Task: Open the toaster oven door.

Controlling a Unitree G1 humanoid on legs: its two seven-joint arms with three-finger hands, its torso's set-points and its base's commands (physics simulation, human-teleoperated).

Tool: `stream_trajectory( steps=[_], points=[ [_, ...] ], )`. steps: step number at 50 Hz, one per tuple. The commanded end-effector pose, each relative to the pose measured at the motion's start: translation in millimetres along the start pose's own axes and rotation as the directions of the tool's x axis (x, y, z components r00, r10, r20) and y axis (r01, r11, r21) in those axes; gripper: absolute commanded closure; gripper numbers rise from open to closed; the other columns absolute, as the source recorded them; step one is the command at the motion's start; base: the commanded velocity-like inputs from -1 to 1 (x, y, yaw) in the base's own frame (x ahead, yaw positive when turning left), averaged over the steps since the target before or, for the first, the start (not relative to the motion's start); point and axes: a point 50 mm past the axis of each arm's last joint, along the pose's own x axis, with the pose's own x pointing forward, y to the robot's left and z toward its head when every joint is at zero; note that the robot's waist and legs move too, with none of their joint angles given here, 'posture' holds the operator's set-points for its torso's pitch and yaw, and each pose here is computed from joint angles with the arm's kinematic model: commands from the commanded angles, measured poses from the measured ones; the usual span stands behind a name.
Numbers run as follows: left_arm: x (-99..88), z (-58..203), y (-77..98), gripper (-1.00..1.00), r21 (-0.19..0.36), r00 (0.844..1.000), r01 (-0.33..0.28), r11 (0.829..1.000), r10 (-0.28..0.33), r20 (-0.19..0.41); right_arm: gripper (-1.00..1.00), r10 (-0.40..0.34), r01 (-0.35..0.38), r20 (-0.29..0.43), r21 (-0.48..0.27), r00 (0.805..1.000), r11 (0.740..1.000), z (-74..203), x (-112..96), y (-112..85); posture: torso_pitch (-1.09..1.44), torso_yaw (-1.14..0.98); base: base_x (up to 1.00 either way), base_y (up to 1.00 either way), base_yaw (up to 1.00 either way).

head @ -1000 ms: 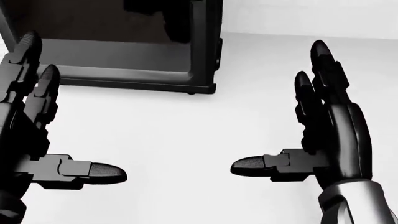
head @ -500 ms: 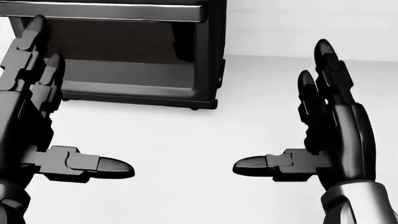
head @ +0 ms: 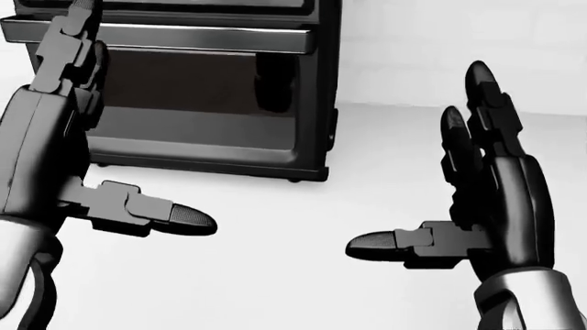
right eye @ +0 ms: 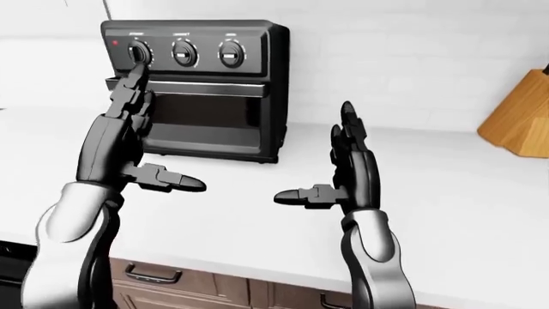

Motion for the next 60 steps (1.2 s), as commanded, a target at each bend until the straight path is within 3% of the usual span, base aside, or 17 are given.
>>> stream_trajectory(
  steps=[1, 3, 4, 8, 12, 14, 15, 17, 19, 20, 21, 23, 29, 31, 43, 46, 60],
  points=[
    [3.9, 11.8, 5.5, -1.00, 0.091, 0.995, -0.052, 0.995, 0.044, 0.089, -1.00, 0.010, -0.010, 0.079, -0.004, 0.997, 1.000, 13.6, 0.8, 2.2, -0.46, 0.00, 0.00, 0.00, 0.00],
    [7.7, 9.0, 3.2, -1.00, 0.182, 0.994, -0.065, 0.981, 0.046, 0.103, -1.00, 0.010, -0.010, 0.079, -0.004, 0.997, 1.000, 15.8, 0.3, 2.7, -0.46, 0.00, 0.00, 0.00, 0.00],
    [9.3, 9.3, 2.5, -1.00, 0.189, 0.993, -0.066, 0.980, 0.047, 0.105, -1.00, 0.011, -0.011, 0.078, -0.003, 0.997, 1.000, 13.8, 1.5, 2.2, -0.46, 0.00, 0.00, 0.00, 0.00],
    [18.1, 10.6, 2.9, -1.00, 0.328, 0.986, -0.127, 0.936, 0.082, 0.148, -1.00, 0.013, -0.013, 0.078, -0.004, 0.997, 1.000, 16.6, 0.8, 3.0, -0.46, 0.00, 0.00, 0.00, 0.00],
    [24.2, 18.9, -2.7, -1.00, 0.458, 0.972, -0.182, 0.870, 0.087, 0.220, -1.00, 0.011, -0.011, 0.079, 0.001, 0.997, 1.000, 14.8, 1.7, 1.1, -0.46, 0.00, 0.00, 0.00, 0.00],
    [25.8, 19.6, -4.7, -1.00, 0.471, 0.970, -0.182, 0.863, 0.081, 0.228, -1.00, 0.011, -0.011, 0.080, 0.002, 0.997, 1.000, 16.3, 0.6, 1.4, -0.46, 0.00, 0.00, 0.00, 0.00],
    [29.6, 20.2, -13.6, -1.00, 0.552, 0.964, -0.187, 0.812, 0.045, 0.261, -1.00, 0.010, -0.010, 0.080, 0.002, 0.997, 1.000, 15.8, 0.5, 0.7, -0.46, 0.00, 0.00, 0.00, 0.00],
    [32.3, 19.8, -18.7, -1.00, 0.597, 0.958, -0.198, 0.778, 0.023, 0.287, -1.00, 0.008, -0.009, 0.079, 0.003, 0.997, 1.000, 15.8, 0.3, 0.5, -0.46, 0.00, 0.00, 0.00, 0.00],
    [35.6, 15.3, -22.8, -1.00, 0.626, 0.959, -0.188, 0.756, 0.003, 0.284, -1.00, 0.007, -0.007, 0.078, 0.004, 0.997, 1.000, 14.2, 0.2, 0.0, -0.46, 0.00, 0.00, 0.00, 0.00],
    [36.8, 12.6, -24.7, -1.00, 0.629, 0.962, -0.174, 0.758, -0.006, 0.274, -1.00, 0.006, -0.007, 0.079, 0.005, 0.997, 1.000, 14.4, 0.3, -0.2, -0.46, 0.00, 0.00, 0.00, 0.00],
    [39.1, 8.8, -26.6, -1.00, 0.655, 0.962, -0.169, 0.737, -0.022, 0.273, -1.00, 0.004, -0.005, 0.079, 0.005, 0.997, 1.000, 14.2, 0.3, -0.8, -0.46, 0.00, 0.00, 0.00, 0.00],
    [42.1, 4.0, -29.0, -1.00, 0.681, 0.963, -0.156, 0.716, -0.043, 0.265, -1.00, 0.002, -0.003, 0.079, 0.006, 0.997, 1.000, 12.8, 0.5, -1.8, -0.46, 0.00, 0.00, 0.00, 0.00],
    [61.0, -9.4, -30.3, -1.00, 0.729, 0.974, -0.095, 0.678, -0.087, 0.208, -1.00, 0.001, -0.001, 0.078, 0.008, 0.997, 1.000, 11.6, 1.4, -1.8, -0.46, 0.00, 0.00, 0.00, 0.00],
    [65.7, -16.4, -33.1, -1.00, 0.758, 0.974, -0.090, 0.646, -0.101, 0.202, -1.00, 0.002, -0.002, 0.077, 0.008, 0.997, 1.000, 11.2, 1.5, -1.4, -0.46, 0.00, 0.00, 0.00, 0.00],
    [84.2, -30.7, -38.8, -1.00, 0.799, 0.977, -0.058, 0.598, -0.130, 0.168, -1.00, -0.001, 0.000, 0.075, 0.010, 0.997, 1.000, 9.1, 3.2, -2.5, -0.46, 0.00, 0.00, 0.00, 0.00],
    [94.7, -31.8, -41.5, -1.00, 0.820, 0.976, -0.063, 0.569, -0.135, 0.169, -1.00, 0.000, 0.000, 0.074, 0.011, 0.997, 1.000, 8.8, 2.6, -2.1, -0.46, 0.00, 0.00, 0.00, 0.00],
    [118.1, -51.4, -48.7, -1.00, 0.854, 0.983, 0.004, 0.520, -0.161, 0.094, -1.00, -0.004, 0.003, 0.073, 0.013, 0.997, 1.000, 11.9, 0.0, -3.2, -0.46, 0.00, 0.00, 0.00, 0.00]
  ],
)
